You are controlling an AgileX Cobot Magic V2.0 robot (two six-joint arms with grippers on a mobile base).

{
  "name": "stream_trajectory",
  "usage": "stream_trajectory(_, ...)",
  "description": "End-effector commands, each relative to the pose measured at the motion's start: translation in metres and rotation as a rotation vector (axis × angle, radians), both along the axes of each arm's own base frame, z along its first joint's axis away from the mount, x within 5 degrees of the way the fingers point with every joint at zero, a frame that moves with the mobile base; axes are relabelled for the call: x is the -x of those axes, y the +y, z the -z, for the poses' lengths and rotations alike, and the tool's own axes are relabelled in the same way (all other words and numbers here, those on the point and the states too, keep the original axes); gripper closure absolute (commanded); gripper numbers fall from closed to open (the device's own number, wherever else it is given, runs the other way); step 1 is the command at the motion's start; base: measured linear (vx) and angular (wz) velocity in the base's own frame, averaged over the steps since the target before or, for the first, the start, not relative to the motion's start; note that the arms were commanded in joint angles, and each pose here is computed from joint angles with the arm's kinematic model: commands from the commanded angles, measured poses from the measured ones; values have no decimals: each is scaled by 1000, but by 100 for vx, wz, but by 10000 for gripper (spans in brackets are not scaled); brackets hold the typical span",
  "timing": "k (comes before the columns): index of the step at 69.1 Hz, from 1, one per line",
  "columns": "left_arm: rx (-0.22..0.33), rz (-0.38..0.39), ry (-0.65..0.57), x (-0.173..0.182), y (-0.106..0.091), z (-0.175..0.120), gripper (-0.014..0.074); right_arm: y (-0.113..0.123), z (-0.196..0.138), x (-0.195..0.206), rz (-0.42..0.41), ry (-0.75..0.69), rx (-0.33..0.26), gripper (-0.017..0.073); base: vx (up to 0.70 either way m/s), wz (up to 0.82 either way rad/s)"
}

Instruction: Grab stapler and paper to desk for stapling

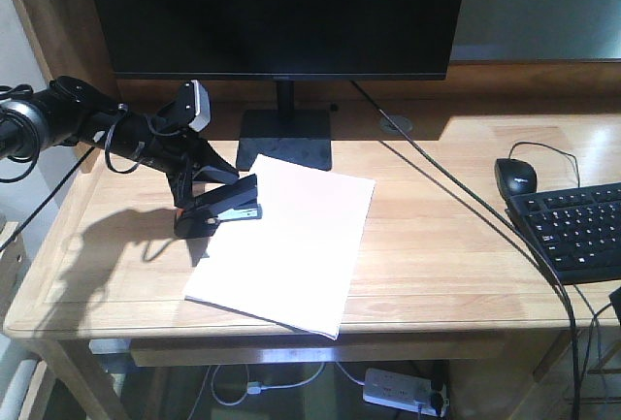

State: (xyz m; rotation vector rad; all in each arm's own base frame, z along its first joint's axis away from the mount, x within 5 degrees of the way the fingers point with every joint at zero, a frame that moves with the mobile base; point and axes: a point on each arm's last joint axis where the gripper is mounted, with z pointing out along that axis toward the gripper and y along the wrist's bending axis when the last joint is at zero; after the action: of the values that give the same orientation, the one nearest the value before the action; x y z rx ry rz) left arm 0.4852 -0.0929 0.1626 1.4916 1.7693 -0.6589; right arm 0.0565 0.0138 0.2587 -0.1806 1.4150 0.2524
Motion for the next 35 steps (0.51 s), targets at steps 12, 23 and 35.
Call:
stream_trajectory(12,71,-12,-73,1,-5,-43,600,-2,-9,0,25,-36,44,-10,0,0)
stream_trajectory(23,71,-12,-73,1,-5,-43,600,-2,-9,0,25,-37,45,-10,0,0)
stream_trajectory(35,71,-12,-73,1,-5,-43,600,-2,-9,0,25,-37,46,-10,0,0)
